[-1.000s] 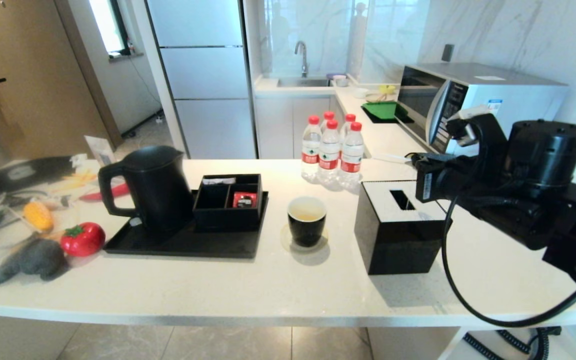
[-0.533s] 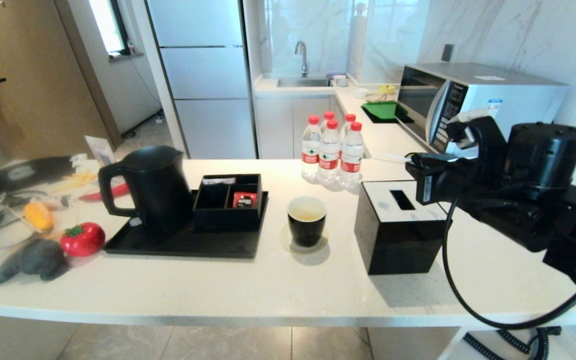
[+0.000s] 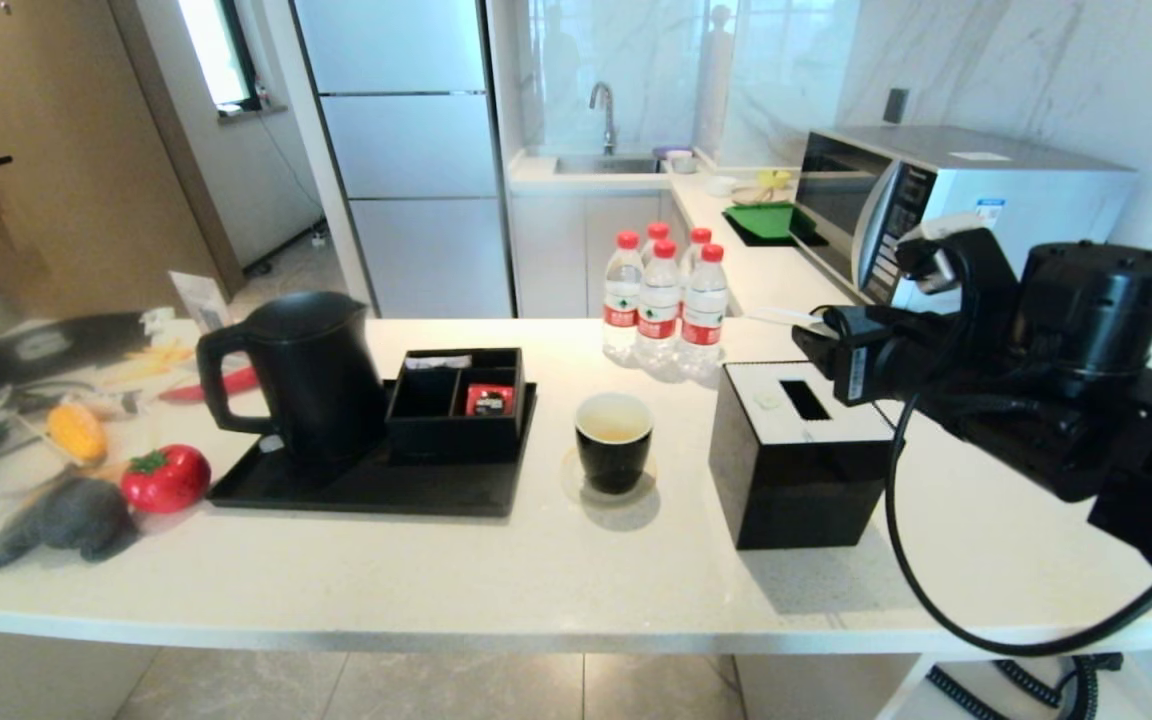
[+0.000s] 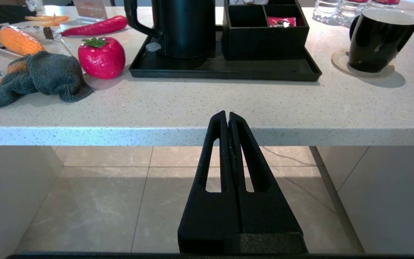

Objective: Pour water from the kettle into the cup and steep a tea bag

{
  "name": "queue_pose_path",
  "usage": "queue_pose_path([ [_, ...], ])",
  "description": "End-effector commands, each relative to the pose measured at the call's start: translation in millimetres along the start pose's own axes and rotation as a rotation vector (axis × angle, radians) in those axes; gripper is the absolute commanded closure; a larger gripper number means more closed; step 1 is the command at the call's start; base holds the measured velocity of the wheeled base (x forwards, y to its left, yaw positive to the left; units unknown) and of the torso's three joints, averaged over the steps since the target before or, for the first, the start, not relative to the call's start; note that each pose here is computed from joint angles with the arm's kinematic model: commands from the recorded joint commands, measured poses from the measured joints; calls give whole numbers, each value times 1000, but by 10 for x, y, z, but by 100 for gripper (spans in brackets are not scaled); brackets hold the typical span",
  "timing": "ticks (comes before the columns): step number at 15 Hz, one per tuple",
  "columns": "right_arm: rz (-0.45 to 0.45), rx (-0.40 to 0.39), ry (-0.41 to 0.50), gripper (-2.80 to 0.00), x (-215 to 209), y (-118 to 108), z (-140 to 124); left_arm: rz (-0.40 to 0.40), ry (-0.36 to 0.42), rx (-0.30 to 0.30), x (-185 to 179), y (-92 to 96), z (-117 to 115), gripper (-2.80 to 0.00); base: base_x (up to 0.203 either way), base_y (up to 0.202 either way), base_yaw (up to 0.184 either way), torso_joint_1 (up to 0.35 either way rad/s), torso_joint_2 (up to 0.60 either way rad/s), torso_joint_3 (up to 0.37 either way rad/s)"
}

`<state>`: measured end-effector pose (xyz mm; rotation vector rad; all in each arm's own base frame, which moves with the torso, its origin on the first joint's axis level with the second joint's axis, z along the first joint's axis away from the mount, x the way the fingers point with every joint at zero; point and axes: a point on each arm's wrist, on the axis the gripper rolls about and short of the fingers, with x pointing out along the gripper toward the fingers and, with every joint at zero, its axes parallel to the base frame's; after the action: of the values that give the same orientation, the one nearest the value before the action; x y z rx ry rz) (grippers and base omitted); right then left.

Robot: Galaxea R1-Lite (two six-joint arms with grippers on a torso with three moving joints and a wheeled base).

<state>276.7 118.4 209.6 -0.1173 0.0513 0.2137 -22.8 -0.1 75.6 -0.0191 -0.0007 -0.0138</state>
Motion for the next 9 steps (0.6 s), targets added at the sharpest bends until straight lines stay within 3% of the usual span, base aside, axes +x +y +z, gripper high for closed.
queue_pose_path([
  [1, -6, 4, -17, -280, -27, -19, 41, 0, -1, -1, 0, 0, 0, 0, 0, 0, 0, 0, 0, 0],
  [6, -29, 21, -35, -280, -192, -116, 85, 0, -1, -1, 0, 0, 0, 0, 0, 0, 0, 0, 0, 0],
  [7, -35, 19, -31, 0, -232, -139, 71, 0, -1, 1, 0, 0, 0, 0, 0, 0, 0, 0, 0, 0],
  [9, -40, 25, -48, 0, -309, -169, 111, 0, -1, -1, 0, 0, 0, 0, 0, 0, 0, 0, 0, 0],
])
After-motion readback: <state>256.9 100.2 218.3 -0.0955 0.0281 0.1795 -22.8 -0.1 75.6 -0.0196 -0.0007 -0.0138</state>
